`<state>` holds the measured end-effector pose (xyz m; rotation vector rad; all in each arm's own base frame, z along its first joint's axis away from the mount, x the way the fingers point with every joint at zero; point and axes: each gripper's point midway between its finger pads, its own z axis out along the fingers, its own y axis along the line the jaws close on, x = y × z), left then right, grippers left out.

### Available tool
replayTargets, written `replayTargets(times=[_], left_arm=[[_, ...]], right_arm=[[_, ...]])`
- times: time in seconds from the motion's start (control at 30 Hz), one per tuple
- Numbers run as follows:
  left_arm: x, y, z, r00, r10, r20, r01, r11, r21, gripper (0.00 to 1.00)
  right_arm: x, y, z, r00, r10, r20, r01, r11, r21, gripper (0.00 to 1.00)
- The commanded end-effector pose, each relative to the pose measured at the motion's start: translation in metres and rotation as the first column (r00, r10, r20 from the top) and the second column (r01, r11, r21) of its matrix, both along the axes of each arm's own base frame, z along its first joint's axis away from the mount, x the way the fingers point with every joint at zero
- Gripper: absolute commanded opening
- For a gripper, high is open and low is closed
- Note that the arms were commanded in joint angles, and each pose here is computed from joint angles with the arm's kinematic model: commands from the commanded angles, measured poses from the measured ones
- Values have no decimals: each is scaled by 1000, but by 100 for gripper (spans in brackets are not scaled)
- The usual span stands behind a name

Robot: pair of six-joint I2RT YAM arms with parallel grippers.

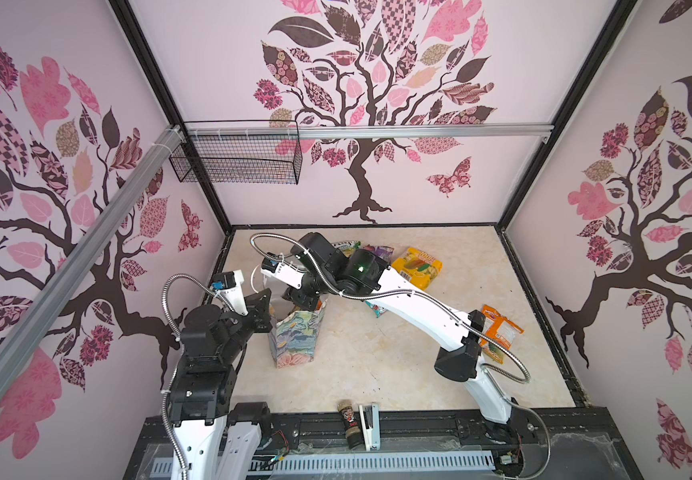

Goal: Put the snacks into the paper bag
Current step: 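Lower the Fox's Fruits packet into the paper bag with the right gripper, then open the right gripper and lift it out of the bag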

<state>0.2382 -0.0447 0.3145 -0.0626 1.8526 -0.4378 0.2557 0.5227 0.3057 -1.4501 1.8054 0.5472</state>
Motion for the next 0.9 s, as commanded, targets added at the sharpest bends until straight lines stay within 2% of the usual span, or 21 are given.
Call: replayTargets(times=[0.0, 0.23, 0.37, 0.43, 0.57, 0.73, 0.87], left_arm=[[1, 1, -3, 1000, 4, 7, -4, 1000, -2, 0], [1, 1, -3, 1000, 6, 9, -6, 1000, 1, 0], [2, 2, -4, 1000, 7, 2, -7, 1000, 3, 0], [3, 2, -4, 1000, 7, 0, -7, 1000, 3, 0], [2, 3, -5, 1000, 15, -1, -15, 1000, 8, 0], [2, 4, -2, 1000, 17, 6, -17, 1000, 14, 0], [3, 1, -2, 1000, 5, 6, -5, 1000, 9, 0]], right_arm=[[-8, -6, 49, 1000, -3, 29, 0, 994, 109, 39], [-12, -18, 66, 999, -34, 8, 32, 989, 143, 43], [-20, -26, 105, 998, -55, -23, 59, 965, 257, 47], [-23, -34, 127, 998, -67, -22, 70, 947, 312, 53], [-24, -54, 141, 992, -124, -15, 121, 928, 352, 63], [-30, -89, 149, 979, -199, -36, 197, 904, 379, 97], [-33, -125, 153, 959, -281, -41, 272, 866, 419, 100]])
